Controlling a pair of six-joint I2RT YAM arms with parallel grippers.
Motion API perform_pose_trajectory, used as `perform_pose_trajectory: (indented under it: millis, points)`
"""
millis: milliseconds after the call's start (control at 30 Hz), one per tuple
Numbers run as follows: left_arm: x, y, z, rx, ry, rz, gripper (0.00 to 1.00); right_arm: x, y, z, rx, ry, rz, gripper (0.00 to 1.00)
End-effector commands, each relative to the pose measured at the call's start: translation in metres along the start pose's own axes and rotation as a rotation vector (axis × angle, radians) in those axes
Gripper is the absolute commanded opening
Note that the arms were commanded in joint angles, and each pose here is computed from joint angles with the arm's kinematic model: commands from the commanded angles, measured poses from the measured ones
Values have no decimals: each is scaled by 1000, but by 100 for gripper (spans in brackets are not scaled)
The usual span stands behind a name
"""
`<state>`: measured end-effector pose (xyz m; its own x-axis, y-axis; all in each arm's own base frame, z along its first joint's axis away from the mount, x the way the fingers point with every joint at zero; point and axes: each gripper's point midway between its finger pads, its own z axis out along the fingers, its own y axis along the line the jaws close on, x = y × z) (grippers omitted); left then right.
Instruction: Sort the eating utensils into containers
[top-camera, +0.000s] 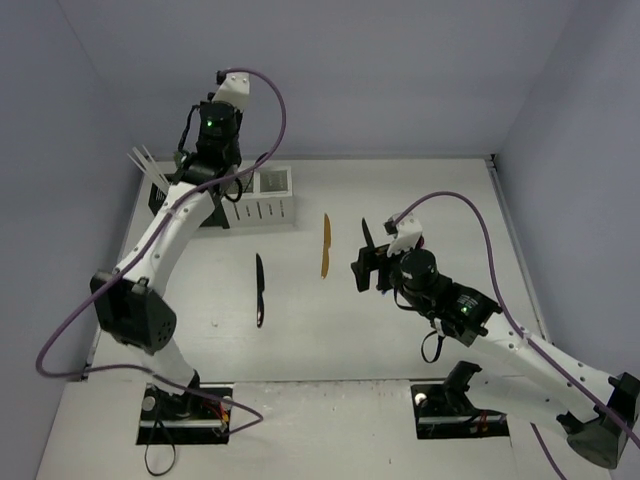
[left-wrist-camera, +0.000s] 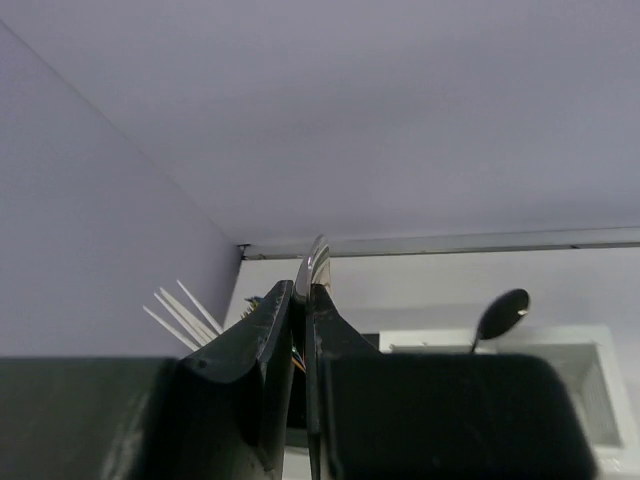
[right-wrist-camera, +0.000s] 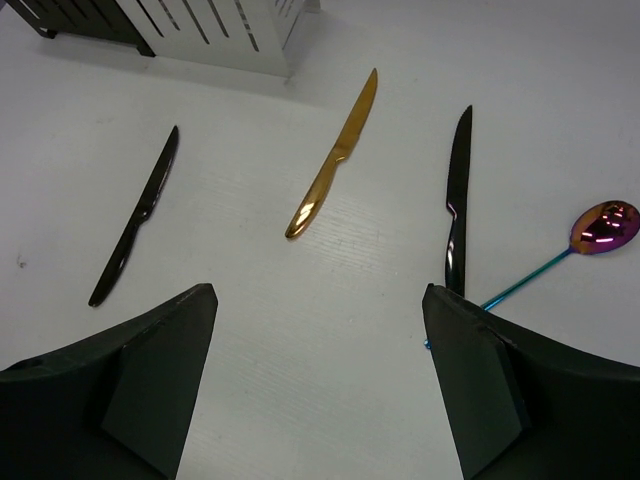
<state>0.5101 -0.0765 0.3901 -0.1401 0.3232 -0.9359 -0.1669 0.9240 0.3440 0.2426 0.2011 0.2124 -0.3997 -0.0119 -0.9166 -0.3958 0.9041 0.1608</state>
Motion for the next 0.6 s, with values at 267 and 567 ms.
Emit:
perform_pose_trajectory:
  millis: [267, 567]
  points:
    - [18, -19, 47, -29, -29, 44, 0, -1, -21, 1, 86, -47, 54, 82]
    - [54, -40, 36, 48, 28, -41, 29, 26, -77, 15, 316, 40, 205, 77]
